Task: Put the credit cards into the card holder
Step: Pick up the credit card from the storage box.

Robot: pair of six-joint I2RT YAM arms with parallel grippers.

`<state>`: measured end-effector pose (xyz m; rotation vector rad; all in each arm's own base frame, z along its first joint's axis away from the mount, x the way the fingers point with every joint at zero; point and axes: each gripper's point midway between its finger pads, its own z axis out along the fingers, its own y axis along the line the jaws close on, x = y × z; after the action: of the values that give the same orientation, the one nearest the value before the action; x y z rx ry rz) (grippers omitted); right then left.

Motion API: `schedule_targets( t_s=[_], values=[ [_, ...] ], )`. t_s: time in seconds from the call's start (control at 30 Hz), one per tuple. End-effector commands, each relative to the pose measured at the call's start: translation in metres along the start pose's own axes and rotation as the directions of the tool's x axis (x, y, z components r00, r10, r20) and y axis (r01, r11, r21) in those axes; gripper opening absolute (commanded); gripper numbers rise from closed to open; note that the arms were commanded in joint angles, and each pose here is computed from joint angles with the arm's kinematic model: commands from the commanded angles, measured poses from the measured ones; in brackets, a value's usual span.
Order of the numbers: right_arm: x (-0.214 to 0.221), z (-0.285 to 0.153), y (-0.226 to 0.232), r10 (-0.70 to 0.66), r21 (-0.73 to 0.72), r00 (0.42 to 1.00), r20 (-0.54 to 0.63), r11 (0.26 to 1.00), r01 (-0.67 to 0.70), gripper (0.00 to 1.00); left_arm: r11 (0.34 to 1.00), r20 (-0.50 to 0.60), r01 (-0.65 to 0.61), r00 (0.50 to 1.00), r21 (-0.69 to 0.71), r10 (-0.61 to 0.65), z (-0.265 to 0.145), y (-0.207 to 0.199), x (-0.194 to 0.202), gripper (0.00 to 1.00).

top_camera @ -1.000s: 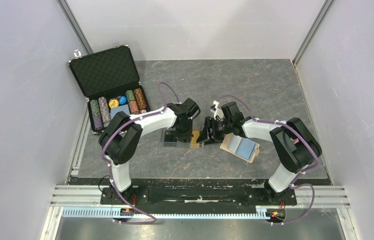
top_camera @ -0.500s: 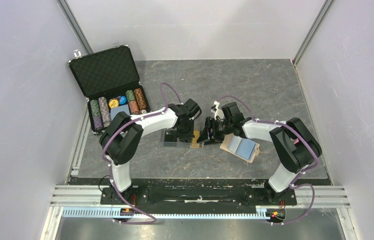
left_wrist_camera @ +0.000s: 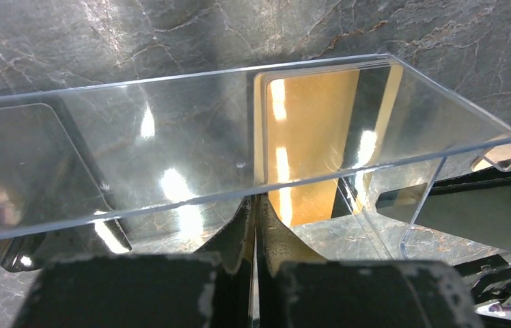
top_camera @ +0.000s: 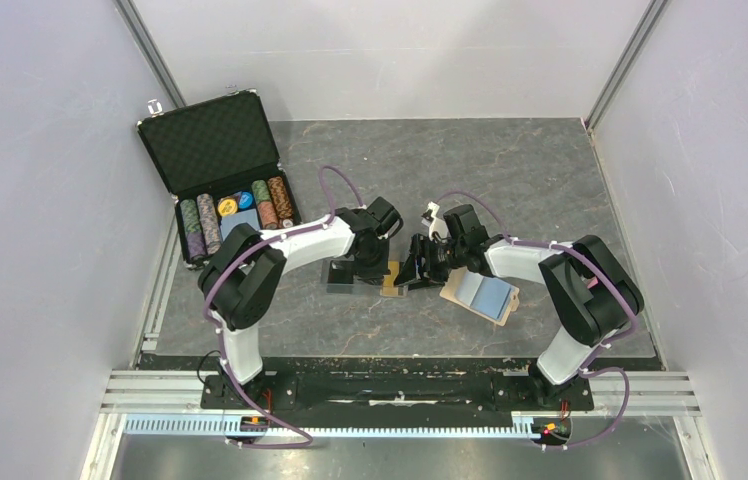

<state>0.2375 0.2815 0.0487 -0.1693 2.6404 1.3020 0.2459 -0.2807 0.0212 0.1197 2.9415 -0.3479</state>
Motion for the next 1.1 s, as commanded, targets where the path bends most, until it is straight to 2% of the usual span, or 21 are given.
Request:
schedule_targets(
  t_s=[0.0,0.07,0.13,0.2,0.47,0.57,0.67,0.73,0.8,0.87,1.07],
  values=[
    [-0.004,-0.001,0.013,-0.035,-0.056,0.999,0.009,0.998,0.035,0.56,0.999,0.083,0.024,0.996,0.024,-0.025,-0.015,-0.006,-0.015,0.07],
    [-0.004,-0.001,0.013,-0.036,-0.058,0.999,0.008,0.998,0.036,0.56,0.999,0.096,0.032,0.995,0.006,-0.032,-0.019,-0.001,-0.016,0.14],
    [-0.004,-0.001,0.013,-0.034,-0.06,0.999,0.007,0.998,0.035,0.55,0.999,0.11,0.043,0.993,0.002,-0.043,-0.022,0.0,-0.018,0.28],
    [-0.004,-0.001,0.013,-0.035,-0.06,0.999,0.007,0.998,0.035,0.55,0.999,0.125,0.048,0.991,-0.011,-0.046,-0.024,0.003,-0.02,0.32],
    [-0.003,-0.001,0.013,-0.035,-0.061,0.999,0.007,0.998,0.035,0.55,0.996,0.149,0.072,0.986,0.047,-0.079,-0.025,-0.006,-0.025,0.38],
    [-0.004,-0.001,0.013,-0.035,-0.06,0.999,0.008,0.998,0.036,0.55,0.995,0.102,0.073,0.992,0.061,-0.079,-0.016,-0.008,-0.018,0.39],
    [-0.004,0.0,0.013,-0.036,-0.061,0.999,0.007,0.997,0.036,0.55,0.997,0.077,0.066,0.995,0.045,-0.069,-0.006,-0.005,-0.014,0.35],
    [-0.004,0.0,0.013,-0.035,-0.061,0.999,0.007,0.998,0.035,0.55,0.997,0.062,0.058,0.996,0.048,-0.061,-0.002,-0.007,-0.013,0.26],
    [-0.004,0.0,0.013,-0.034,-0.061,0.999,0.007,0.998,0.035,0.54,0.997,0.058,0.047,0.997,0.062,-0.05,-0.002,-0.01,-0.014,0.12],
    [-0.004,0.0,0.013,-0.035,-0.061,0.999,0.007,0.998,0.036,0.54,0.997,0.056,0.038,0.998,0.069,-0.042,-0.002,-0.013,-0.015,0.05],
    [-0.004,0.0,0.013,-0.034,-0.061,0.999,0.004,0.998,0.034,0.55,0.998,0.058,0.021,0.998,0.066,-0.025,-0.006,-0.014,-0.016,0.02]
  ],
)
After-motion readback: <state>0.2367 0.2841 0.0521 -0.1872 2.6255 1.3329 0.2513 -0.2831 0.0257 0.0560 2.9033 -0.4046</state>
